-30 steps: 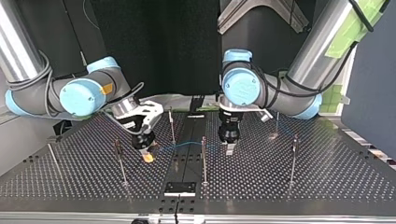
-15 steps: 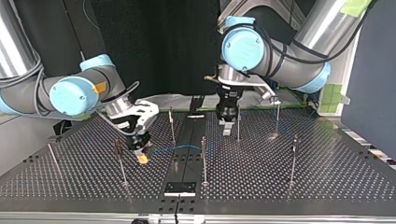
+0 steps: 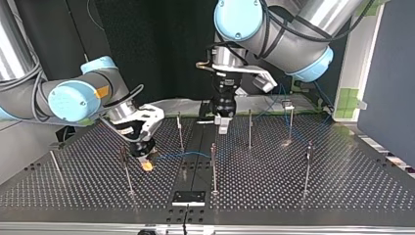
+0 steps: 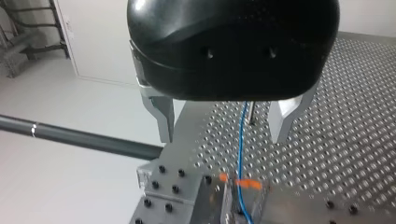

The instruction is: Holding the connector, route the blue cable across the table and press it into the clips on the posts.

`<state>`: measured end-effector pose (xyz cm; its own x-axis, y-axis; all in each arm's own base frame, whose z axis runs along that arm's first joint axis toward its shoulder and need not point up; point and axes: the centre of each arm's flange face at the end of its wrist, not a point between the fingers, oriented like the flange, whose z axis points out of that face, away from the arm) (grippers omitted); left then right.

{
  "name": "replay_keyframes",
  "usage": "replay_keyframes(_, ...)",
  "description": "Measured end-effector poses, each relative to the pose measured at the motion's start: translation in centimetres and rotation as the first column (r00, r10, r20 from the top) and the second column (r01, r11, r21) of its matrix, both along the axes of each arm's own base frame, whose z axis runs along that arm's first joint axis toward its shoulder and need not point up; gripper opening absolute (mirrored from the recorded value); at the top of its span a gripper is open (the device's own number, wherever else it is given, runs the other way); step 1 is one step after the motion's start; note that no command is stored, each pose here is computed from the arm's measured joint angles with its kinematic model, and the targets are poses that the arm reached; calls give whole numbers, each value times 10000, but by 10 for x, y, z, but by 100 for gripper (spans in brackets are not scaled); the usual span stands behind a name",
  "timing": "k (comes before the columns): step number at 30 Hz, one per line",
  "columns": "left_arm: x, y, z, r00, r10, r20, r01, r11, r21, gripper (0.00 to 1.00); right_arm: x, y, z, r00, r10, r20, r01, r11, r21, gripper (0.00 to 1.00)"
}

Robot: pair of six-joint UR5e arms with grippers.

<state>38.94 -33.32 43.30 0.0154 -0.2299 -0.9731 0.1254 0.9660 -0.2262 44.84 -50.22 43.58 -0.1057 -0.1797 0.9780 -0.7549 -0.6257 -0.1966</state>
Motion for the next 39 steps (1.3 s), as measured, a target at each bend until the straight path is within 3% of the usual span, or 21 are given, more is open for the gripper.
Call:
replay_keyframes(12,-11,-54,5,9974,-718,-105,720,9971,252,100,-8,0,3,9997,-220,-90,220,9998,15,0)
replay_keyframes(20,13,-70,-3,9985,-350,-422,375,9975,605,100,-10,1,3,9995,-270,-143,270,9996,-4,0)
replay_keyframes(30,44,-84,-19,9958,24,-912,81,9933,1154,100,-10,1,4,9995,-279,-135,279,9996,-35,0)
replay_keyframes(39,69,-86,10,9995,198,-251,-180,9974,700,100,-11,0,3,9995,-297,-133,297,9996,-38,0)
